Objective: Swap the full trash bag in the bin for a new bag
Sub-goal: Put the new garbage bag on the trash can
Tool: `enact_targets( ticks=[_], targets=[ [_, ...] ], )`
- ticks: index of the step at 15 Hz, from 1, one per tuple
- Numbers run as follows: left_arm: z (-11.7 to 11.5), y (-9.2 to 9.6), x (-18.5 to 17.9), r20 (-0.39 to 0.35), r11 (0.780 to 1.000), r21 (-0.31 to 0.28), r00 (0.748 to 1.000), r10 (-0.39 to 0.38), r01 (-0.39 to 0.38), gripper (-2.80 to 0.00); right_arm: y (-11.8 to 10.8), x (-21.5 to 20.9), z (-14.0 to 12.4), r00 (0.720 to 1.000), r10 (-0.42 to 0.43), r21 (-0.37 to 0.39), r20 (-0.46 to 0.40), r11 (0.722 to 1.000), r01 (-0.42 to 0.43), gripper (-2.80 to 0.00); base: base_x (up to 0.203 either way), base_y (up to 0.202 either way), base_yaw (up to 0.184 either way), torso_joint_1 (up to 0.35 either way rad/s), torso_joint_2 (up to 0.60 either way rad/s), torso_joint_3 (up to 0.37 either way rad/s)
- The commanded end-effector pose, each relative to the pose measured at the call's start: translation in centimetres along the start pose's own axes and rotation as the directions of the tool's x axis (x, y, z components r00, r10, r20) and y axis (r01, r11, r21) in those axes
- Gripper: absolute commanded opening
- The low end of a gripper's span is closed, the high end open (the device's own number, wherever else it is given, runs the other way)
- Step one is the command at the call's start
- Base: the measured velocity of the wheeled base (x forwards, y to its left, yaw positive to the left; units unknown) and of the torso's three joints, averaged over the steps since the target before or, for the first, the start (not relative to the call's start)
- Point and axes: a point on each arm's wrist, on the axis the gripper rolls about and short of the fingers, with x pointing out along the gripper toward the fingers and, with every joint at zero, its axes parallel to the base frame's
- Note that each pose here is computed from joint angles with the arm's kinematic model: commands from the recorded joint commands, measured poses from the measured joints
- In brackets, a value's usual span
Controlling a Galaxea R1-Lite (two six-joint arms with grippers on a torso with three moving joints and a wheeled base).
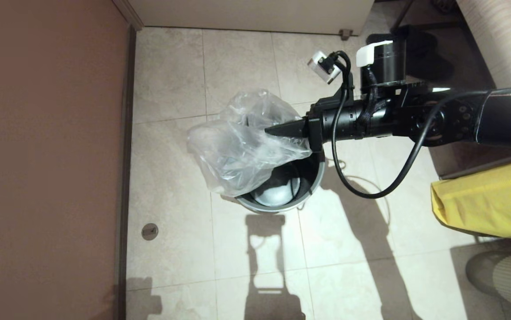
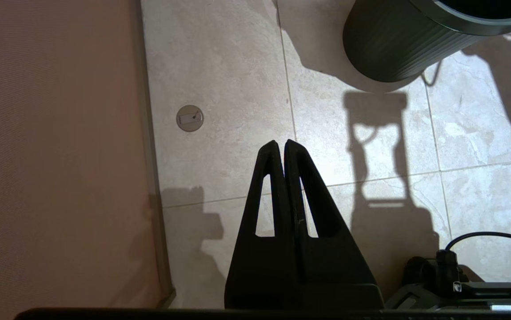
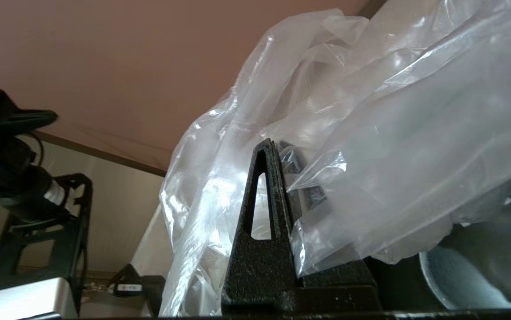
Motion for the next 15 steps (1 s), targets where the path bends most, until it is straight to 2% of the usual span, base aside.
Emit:
enact_targets(
  ticks=[1,6,7,9,12,13,15],
  targets=[
    [0.0,0.0,0.0,-0.001,1.0,0.0,1.0,0.0,0.0,-2.8,-0.8,0.4,-1.2,1.0,0.001,0.006,-0.019,1.0,-0.001,-2.8,0.0,0.0,0.0,0.0,0.0,0.0],
    [0.0,0.0,0.0,-0.001,1.0,0.0,1.0,0.0,0.0,-2.8,-1.0,0.3,-2.2,0.999,-0.005,0.008,-0.046,1.0,0.005,-2.8,0.0,0.0,0.0,0.0,0.0,0.0],
    [0.0,0.0,0.0,-0.003,1.0,0.0,1.0,0.0,0.0,-2.8,-1.2,0.0,-2.4,0.999,-0.011,0.016,-0.054,1.0,0.012,0.0,0.0,0.0,0.0,0.0,0.0,0.0],
    [0.0,0.0,0.0,-0.003,1.0,0.0,1.0,0.0,0.0,-2.8,-1.2,-0.6,-2.4,0.997,-0.017,0.045,-0.075,0.999,0.021,0.0,0.0,0.0,0.0,0.0,0.0,0.0],
    [0.0,0.0,0.0,-0.002,1.0,0.0,1.0,0.0,0.0,-2.8,-0.4,-2.5,-0.9,0.997,-0.025,0.052,-0.07,0.998,0.028,0.0,0.0,0.0,0.0,0.0,0.0,0.0],
    [0.0,0.0,0.0,-0.001,1.0,0.0,1.0,0.0,0.0,-2.8,-0.1,-3.0,-0.7,0.996,-0.016,0.078,-0.083,0.997,0.023,0.0,0.0,0.0,0.0,0.0,0.0,0.0],
    [0.0,0.0,0.0,-0.001,1.0,0.0,1.0,-0.001,0.001,-2.8,0.7,-4.6,0.1,0.996,0.054,0.148,-0.07,0.988,-0.043,0.0,0.0,0.0,0.0,0.0,0.0,0.0]
  ],
)
